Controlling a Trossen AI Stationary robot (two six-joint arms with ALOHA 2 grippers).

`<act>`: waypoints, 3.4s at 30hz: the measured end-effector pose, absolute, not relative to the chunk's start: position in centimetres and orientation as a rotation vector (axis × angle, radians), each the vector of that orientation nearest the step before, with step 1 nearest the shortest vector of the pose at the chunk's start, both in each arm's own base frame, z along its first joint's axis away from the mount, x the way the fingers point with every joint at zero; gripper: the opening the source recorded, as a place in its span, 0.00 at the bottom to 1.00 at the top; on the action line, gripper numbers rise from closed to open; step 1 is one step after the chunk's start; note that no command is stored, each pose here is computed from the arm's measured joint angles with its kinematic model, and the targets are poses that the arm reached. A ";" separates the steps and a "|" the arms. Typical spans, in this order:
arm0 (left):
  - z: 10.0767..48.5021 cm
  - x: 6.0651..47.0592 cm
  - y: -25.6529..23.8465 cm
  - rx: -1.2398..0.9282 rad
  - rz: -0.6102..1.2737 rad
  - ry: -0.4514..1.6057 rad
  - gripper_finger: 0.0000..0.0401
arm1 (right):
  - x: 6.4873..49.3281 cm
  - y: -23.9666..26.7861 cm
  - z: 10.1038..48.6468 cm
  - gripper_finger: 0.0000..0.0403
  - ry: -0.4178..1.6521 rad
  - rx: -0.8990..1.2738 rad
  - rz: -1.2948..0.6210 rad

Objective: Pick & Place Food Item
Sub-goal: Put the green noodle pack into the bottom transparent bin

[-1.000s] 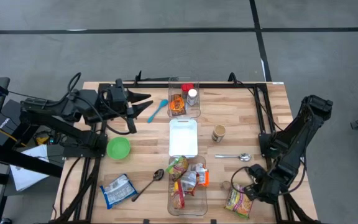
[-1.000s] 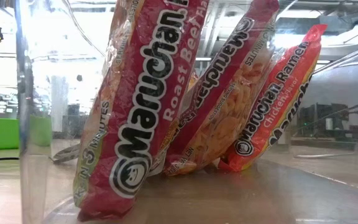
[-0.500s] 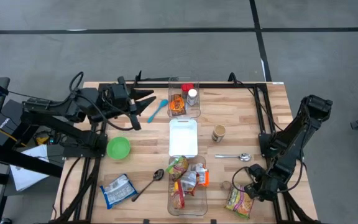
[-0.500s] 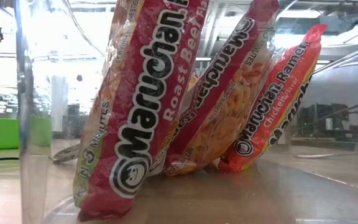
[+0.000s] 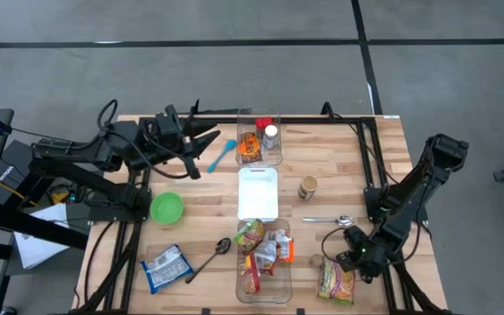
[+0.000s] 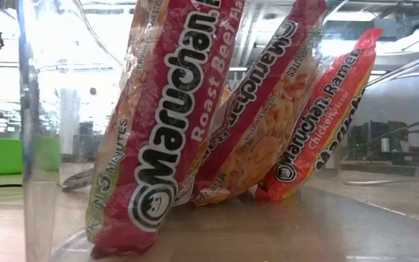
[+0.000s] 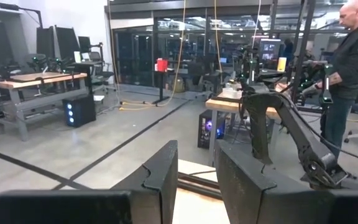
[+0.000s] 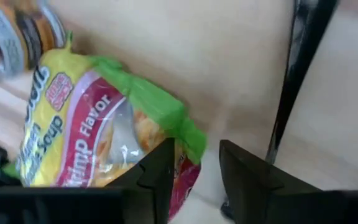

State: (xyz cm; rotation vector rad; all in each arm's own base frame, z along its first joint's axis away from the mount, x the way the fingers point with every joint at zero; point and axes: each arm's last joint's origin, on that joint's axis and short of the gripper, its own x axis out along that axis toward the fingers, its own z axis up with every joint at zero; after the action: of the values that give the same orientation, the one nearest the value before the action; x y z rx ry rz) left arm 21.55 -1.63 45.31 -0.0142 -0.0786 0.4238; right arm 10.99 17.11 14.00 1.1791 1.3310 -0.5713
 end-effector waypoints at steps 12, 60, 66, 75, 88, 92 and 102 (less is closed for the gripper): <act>45.3 21.5 -1.6 -0.012 0.424 -0.081 0.25 | 10.6 18.0 14.6 0.02 1.348 1.197 -0.447; 45.0 21.6 -1.6 0.000 0.423 -0.051 0.25 | 19.2 17.4 31.4 0.00 0.328 1.325 0.057; 45.0 21.6 -1.8 -0.002 0.417 -0.051 0.25 | 20.6 18.3 30.4 0.00 0.285 1.422 0.017; 44.7 21.6 -1.8 0.012 0.414 -0.017 0.25 | 22.9 20.5 29.0 0.00 0.268 1.490 0.024; 44.5 21.6 -1.9 0.022 0.368 0.008 0.25 | 25.7 23.4 27.8 0.00 0.332 1.513 -0.027; 44.5 21.6 -2.0 0.022 0.361 0.009 0.25 | 26.4 23.9 27.9 0.00 0.335 1.517 -0.023; 44.1 21.6 -2.1 0.033 0.314 0.042 0.25 | 28.6 23.6 27.0 0.00 0.353 1.512 -0.054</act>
State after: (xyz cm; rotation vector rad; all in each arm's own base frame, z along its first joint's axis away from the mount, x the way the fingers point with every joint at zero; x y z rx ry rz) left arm 21.60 -2.08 44.14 0.0329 0.0424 0.3142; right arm 28.61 23.60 26.97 1.5116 0.3526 -0.0536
